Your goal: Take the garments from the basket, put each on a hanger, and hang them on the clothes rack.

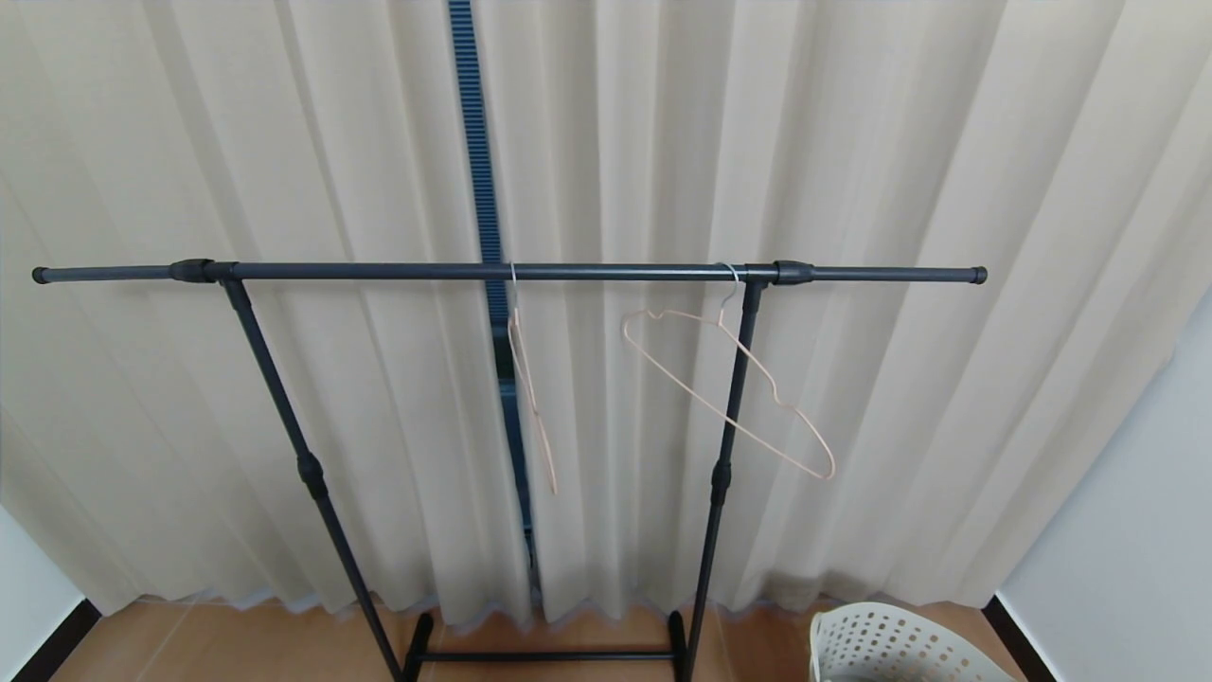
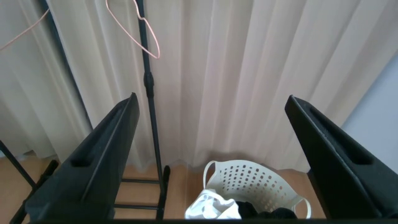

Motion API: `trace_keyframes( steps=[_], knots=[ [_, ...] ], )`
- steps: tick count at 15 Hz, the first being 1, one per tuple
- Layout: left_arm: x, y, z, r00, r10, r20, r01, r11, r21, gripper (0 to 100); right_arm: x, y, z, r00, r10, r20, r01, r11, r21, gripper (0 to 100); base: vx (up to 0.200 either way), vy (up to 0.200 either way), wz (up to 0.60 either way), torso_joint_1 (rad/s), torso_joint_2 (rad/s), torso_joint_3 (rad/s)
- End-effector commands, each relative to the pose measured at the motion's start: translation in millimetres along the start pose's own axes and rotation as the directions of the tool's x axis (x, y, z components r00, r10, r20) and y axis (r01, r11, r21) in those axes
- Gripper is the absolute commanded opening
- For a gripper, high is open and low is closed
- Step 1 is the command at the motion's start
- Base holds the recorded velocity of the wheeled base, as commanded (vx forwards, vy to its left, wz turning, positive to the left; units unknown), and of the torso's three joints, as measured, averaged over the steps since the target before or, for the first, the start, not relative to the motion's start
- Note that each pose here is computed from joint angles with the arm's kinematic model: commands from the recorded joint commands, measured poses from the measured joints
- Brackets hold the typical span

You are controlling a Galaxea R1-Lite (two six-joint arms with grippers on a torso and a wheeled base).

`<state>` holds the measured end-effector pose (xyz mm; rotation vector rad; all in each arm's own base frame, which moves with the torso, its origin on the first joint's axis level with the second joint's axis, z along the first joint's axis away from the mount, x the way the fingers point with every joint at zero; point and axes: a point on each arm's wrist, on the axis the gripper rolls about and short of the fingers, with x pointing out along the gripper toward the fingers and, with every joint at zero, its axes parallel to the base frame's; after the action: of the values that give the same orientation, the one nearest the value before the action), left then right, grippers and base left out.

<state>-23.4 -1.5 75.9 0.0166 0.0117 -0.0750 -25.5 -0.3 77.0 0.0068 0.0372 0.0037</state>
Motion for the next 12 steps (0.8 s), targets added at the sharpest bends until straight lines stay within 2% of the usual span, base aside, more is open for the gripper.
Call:
trace_keyframes(
  steps=[1, 12],
  knots=[
    [0.0, 0.0, 0.2, 1.000, 0.000, 0.000, 0.000, 1.000, 0.000, 100, 0.1, 0.0, 0.1, 1.000, -0.001, -0.001, 0.001, 1.000, 0.001, 100, 0.000, 0.000, 0.00, 0.000, 0.00, 0.000],
    [0.0, 0.0, 0.2, 1.000, 0.000, 0.000, 0.000, 1.000, 0.000, 100, 0.1, 0.1, 0.1, 1.000, 0.002, -0.001, -0.002, 1.000, -0.004, 100, 0.000, 0.000, 0.00, 0.000, 0.00, 0.000]
  ],
)
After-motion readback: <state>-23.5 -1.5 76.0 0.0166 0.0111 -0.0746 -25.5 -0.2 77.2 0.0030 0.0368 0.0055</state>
